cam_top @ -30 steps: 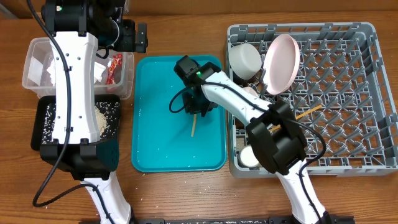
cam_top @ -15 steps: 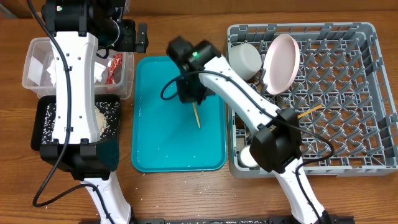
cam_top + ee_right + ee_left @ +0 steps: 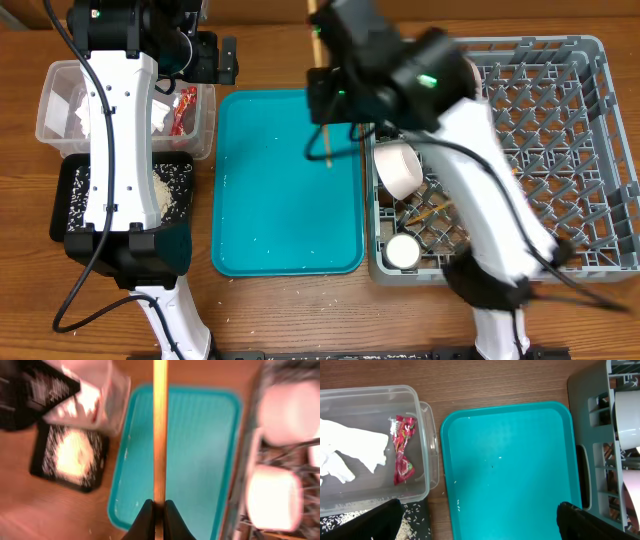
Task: Sort waste into correct bins and load items into the dishwasher
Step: 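Lift the chopstick and lay it in the dish rack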
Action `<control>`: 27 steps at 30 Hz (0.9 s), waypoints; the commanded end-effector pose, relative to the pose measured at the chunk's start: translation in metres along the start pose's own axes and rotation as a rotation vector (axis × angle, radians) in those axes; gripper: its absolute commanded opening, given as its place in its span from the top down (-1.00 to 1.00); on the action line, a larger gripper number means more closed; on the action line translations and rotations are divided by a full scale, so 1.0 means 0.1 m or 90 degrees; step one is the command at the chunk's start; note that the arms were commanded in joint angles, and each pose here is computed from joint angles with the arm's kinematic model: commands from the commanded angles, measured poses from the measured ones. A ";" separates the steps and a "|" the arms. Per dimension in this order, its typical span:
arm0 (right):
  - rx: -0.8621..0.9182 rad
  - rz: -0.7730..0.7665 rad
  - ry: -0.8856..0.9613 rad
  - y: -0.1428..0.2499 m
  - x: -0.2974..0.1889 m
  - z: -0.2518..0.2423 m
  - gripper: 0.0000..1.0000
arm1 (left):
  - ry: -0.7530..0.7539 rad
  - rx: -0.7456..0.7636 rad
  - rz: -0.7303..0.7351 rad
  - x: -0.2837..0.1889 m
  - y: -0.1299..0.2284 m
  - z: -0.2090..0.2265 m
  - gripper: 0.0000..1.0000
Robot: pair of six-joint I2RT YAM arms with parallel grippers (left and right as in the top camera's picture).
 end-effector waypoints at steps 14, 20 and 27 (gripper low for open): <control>0.502 -0.260 0.325 0.43 -1.07 -1.89 0.92 | -0.005 0.003 -0.015 -0.06 -0.04 -0.03 -1.00; 0.654 -0.245 0.439 0.71 -0.35 -2.22 0.92 | -0.004 0.003 -0.015 -0.06 -0.04 -0.03 -1.00; 0.670 -0.217 0.453 0.93 0.28 -2.42 0.92 | -0.005 0.003 -0.015 -0.06 -0.04 -0.03 -1.00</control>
Point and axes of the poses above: each gripper's point midway between its finger pads, its own x axis out along the fingers, its own z axis along the line the jaws close on, y = z × x, the point moved 6 cm from there along -x, back along the fingers, and after that the axes turned 11 degrees about x, right-handed, at the moved point
